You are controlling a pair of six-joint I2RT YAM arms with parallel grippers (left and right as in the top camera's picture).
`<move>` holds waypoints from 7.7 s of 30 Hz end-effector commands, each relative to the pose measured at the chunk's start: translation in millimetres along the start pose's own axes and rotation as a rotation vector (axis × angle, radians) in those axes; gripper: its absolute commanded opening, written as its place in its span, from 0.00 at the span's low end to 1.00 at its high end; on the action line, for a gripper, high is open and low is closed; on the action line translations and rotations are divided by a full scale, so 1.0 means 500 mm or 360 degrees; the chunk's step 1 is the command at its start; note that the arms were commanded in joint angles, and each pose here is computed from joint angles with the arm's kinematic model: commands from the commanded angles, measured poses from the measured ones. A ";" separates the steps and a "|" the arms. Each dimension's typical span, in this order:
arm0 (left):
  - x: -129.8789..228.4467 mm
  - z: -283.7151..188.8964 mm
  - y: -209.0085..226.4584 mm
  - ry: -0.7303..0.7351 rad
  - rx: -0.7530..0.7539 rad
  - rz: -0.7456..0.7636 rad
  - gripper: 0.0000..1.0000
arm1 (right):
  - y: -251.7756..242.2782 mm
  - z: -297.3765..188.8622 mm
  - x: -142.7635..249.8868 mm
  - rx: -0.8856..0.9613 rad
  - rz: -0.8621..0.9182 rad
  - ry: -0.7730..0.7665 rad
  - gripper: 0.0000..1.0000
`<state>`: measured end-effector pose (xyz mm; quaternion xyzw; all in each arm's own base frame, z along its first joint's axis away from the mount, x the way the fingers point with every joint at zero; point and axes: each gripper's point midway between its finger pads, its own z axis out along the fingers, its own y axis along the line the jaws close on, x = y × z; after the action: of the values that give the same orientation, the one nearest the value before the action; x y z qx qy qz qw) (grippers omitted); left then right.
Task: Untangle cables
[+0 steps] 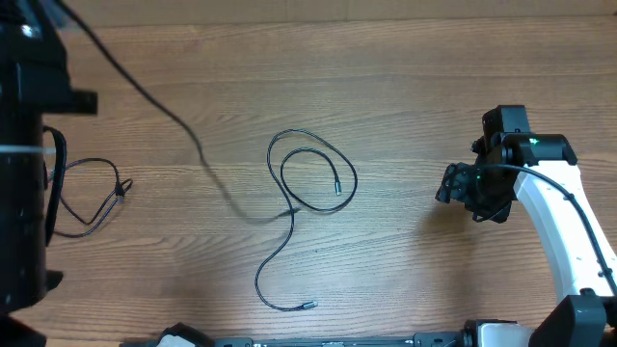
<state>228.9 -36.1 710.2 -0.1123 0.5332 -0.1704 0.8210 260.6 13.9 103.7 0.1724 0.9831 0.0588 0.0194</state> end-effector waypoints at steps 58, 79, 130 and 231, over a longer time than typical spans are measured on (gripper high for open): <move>0.784 -0.074 0.836 0.2159 -0.1663 -0.0021 0.82 | 0.002 0.004 -0.003 -0.0016 0.0004 -0.0011 0.73; 0.994 -0.024 0.356 0.2696 0.0199 -0.0046 0.89 | 0.002 0.004 -0.004 -0.0017 0.0003 -0.0013 0.73; 1.451 -0.174 0.358 0.3241 0.0101 0.1027 0.41 | 0.000 0.004 0.002 -0.0010 -0.0001 0.0006 0.73; 0.700 -0.272 0.898 0.2247 -0.2549 0.0078 0.12 | 0.000 0.004 0.002 -0.0011 0.0000 0.0006 0.73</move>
<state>308.7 234.0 198.8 -0.4878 0.8446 0.2200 0.0202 260.2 15.2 102.7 0.1719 0.9830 0.0621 0.0184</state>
